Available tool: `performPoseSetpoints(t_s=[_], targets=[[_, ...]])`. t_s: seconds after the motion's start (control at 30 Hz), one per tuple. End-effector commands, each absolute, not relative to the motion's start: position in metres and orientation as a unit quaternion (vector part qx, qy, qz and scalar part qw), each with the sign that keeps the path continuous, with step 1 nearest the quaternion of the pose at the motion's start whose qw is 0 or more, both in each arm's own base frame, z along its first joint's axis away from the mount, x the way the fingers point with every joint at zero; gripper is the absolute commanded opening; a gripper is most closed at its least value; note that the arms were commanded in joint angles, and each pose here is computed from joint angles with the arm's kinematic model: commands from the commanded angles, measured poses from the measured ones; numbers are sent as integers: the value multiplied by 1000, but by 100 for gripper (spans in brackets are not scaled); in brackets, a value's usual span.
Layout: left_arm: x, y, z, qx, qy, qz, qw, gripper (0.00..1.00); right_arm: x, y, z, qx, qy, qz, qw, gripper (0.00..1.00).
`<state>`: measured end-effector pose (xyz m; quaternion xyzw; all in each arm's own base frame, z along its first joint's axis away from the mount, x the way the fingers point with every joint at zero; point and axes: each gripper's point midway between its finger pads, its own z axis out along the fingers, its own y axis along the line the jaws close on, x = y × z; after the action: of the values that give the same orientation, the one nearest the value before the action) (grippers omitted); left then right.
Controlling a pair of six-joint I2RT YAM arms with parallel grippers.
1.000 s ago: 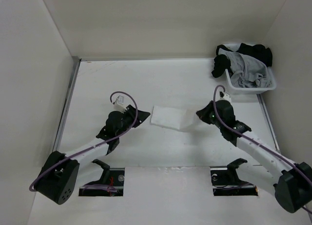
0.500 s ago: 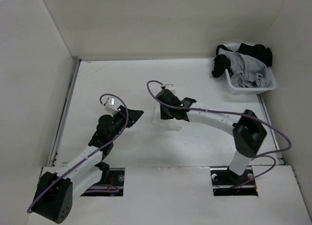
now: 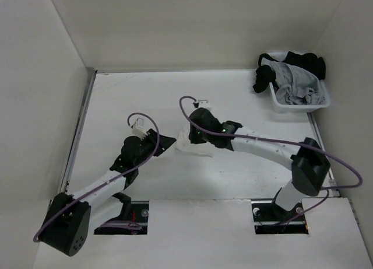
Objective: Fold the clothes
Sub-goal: Fold the tank top
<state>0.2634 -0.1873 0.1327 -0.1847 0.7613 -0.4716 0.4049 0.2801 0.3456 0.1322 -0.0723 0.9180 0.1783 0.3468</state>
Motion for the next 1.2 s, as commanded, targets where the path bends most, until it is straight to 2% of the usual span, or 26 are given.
performPoseSetpoints(t_s=[0.0, 0.07, 0.13, 0.33, 0.57, 0.93, 1.03, 1.17], targets=[[269, -220, 167, -132, 740, -495, 436, 27, 305, 339, 157, -16, 887, 268, 377, 16], [267, -240, 166, -114, 746, -495, 430, 27, 312, 342, 144, -12, 882, 306, 358, 4], [268, -256, 159, -106, 753, -489, 428, 27, 318, 351, 136, -16, 872, 343, 349, 2], [297, -260, 104, -141, 784, -435, 420, 24, 342, 372, 109, 10, 857, 397, 328, 1], [308, -229, 45, -192, 819, -375, 391, 22, 365, 382, 79, 41, 847, 432, 308, 1], [290, -210, 30, -209, 822, -366, 384, 23, 403, 375, 62, 110, 830, 453, 307, 2], [288, -207, 27, -219, 820, -369, 378, 23, 404, 382, 80, 108, 810, 486, 309, 5], [284, -213, 58, -210, 798, -403, 396, 23, 415, 375, 114, 124, 787, 505, 332, 14]])
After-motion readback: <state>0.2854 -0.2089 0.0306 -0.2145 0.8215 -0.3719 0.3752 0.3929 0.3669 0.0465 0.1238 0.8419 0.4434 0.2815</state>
